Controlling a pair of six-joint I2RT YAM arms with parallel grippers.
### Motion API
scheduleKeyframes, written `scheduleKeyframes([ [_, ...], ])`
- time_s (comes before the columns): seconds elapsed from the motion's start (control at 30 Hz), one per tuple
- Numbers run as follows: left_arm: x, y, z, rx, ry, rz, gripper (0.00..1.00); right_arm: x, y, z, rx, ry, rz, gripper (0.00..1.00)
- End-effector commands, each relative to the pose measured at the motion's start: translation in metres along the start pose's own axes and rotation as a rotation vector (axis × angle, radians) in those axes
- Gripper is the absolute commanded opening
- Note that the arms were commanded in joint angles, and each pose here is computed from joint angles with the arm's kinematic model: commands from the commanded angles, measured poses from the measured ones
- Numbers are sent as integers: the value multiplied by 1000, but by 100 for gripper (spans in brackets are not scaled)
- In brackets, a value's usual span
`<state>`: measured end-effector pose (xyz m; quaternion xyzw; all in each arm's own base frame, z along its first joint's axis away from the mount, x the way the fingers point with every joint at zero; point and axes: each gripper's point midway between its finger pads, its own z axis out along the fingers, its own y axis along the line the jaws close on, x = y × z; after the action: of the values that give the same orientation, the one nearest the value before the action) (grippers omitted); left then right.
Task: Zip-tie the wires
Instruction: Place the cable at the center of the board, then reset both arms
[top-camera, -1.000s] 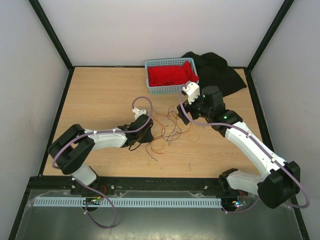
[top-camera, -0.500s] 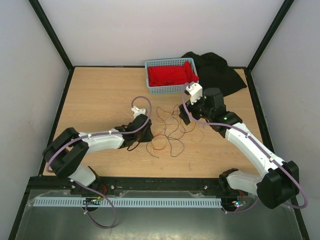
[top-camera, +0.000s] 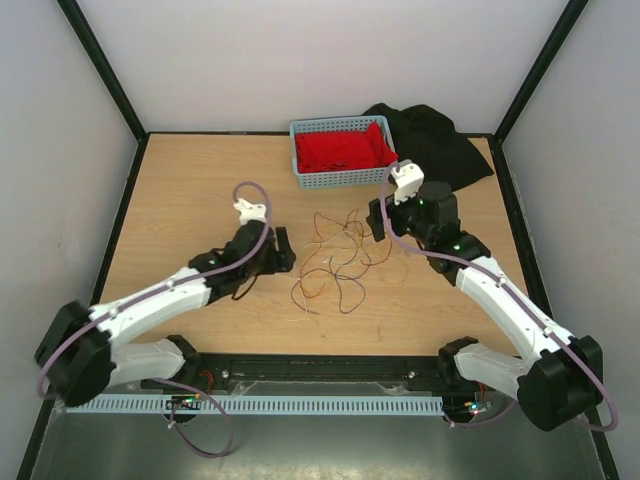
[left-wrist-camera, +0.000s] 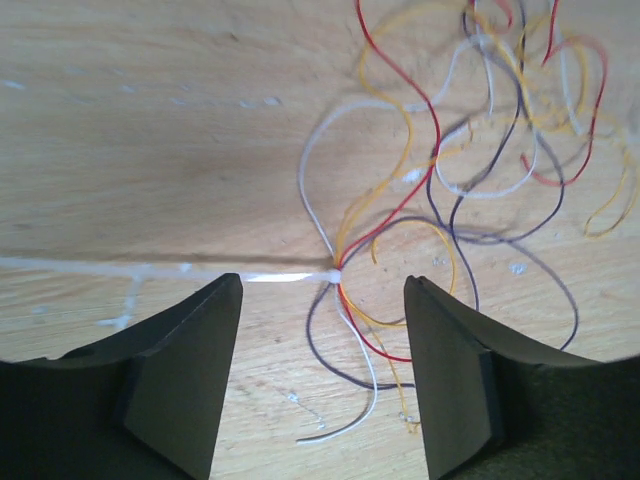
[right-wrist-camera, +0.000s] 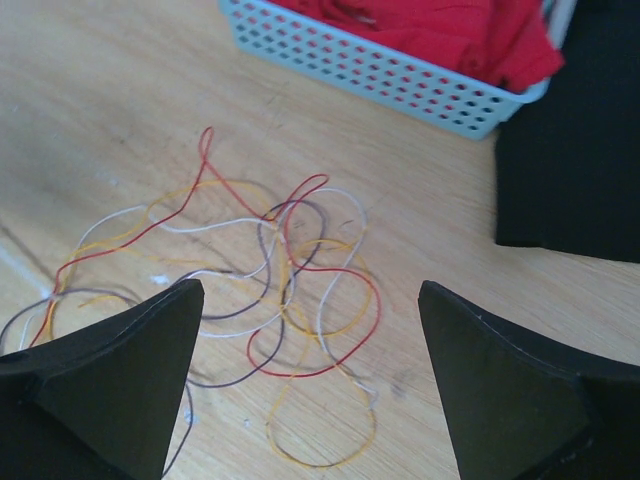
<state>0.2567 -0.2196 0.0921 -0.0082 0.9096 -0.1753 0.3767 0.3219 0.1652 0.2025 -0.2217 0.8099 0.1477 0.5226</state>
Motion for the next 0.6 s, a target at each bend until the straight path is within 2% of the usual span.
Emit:
scheduleKeyframes([
  [0.0,-41,30,-38,-65,-121,11,71,-21,-36,-12,173,-98,53,99],
  [0.13,-77,54,-80,-71,-262,-17,80,-10,-68,-18,271,-95,143,99],
  [0.27,-98,77,-111,-73,-340,-72,91,19,-93,-21,349,-86,235,99],
  [0.43,-107,83,-122,12,-343,-121,98,63,-116,-27,503,-98,267,99],
  [0.57,-112,90,-119,-6,-358,-66,99,99,-135,-37,653,-143,251,99],
])
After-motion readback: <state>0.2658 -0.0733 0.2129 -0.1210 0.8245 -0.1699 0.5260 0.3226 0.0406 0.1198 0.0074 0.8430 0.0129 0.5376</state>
